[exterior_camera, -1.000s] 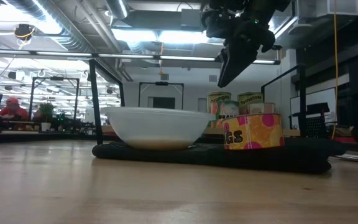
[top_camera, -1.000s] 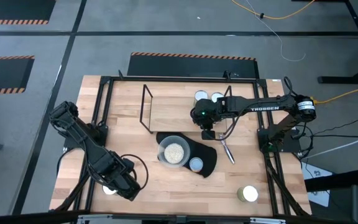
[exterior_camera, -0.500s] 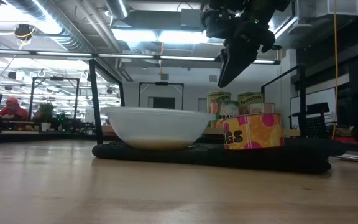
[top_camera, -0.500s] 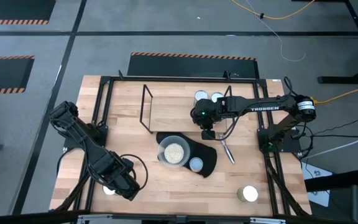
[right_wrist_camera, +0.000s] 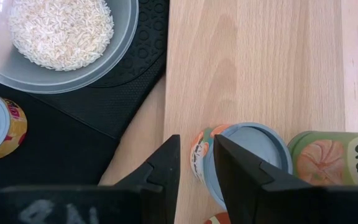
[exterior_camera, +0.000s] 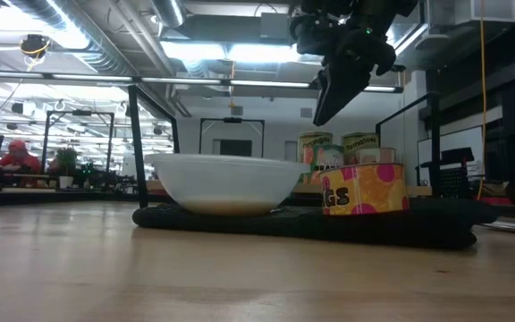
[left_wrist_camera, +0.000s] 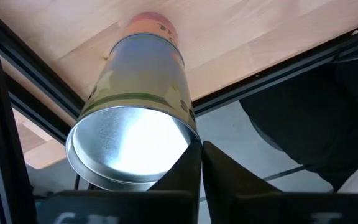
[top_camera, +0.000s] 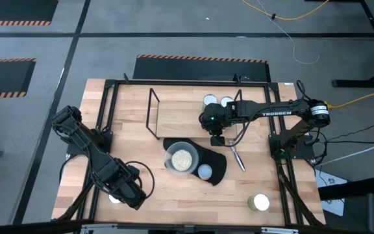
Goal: Pick and place cans onto a shelf
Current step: Put the canned peaches on the shelf
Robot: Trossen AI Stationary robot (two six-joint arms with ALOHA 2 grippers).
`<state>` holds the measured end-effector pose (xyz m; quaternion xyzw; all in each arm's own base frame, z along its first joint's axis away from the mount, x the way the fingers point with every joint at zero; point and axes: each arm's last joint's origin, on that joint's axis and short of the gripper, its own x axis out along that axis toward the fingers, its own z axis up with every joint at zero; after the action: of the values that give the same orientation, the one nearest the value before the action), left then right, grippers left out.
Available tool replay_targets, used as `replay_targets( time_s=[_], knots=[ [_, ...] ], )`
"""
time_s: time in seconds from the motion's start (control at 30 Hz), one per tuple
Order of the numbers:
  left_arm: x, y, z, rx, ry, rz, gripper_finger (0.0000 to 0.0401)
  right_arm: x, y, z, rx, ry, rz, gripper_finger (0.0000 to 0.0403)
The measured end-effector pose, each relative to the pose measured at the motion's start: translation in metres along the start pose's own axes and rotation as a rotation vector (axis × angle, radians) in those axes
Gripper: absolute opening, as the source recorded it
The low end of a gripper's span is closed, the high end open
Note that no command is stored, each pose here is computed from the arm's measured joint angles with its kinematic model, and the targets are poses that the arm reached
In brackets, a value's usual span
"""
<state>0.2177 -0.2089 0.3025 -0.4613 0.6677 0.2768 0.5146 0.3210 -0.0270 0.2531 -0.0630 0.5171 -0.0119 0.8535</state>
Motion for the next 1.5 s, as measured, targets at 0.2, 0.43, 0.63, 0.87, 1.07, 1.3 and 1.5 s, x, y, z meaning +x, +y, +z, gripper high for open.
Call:
replay_targets(
  time_s=[0.2, 0.43, 0.63, 0.87, 1.07, 1.3, 1.5],
  knots=[
    [0.000, 0.000, 0.000, 0.005, 0.000, -0.001, 0.0002, 0.000, 0.000, 0.000, 0.000, 0.000, 0.000, 0.0101],
    [-0.003, 0.001, 0.000, 0.036, 0.001, -0.006, 0.0002, 0.000, 0.000, 0.000, 0.000, 0.001, 0.000, 0.0101],
    [-0.016, 0.000, -0.004, 0.066, -0.010, -0.020, 0.0001, 0.000, 0.000, 0.000, 0.000, 0.002, -0.001, 0.0101],
    [-0.036, -0.001, -0.010, 0.107, -0.024, -0.060, 0.0000, -0.003, 0.000, 0.000, -0.005, 0.020, 0.000, 0.0101],
    [-0.051, -0.007, -0.004, 0.183, -0.106, -0.135, 0.0000, -0.016, -0.002, 0.007, -0.050, 0.029, 0.002, 0.0101],
    [-0.065, -0.015, 0.025, 0.326, -0.192, -0.168, 0.0000, -0.045, -0.005, 0.018, -0.051, -0.018, -0.006, 0.0101],
    [-0.079, -0.020, 0.069, 0.500, -0.270, -0.161, 0.0000, -0.077, -0.006, 0.014, -0.037, -0.101, -0.022, 0.0101]
  ],
)
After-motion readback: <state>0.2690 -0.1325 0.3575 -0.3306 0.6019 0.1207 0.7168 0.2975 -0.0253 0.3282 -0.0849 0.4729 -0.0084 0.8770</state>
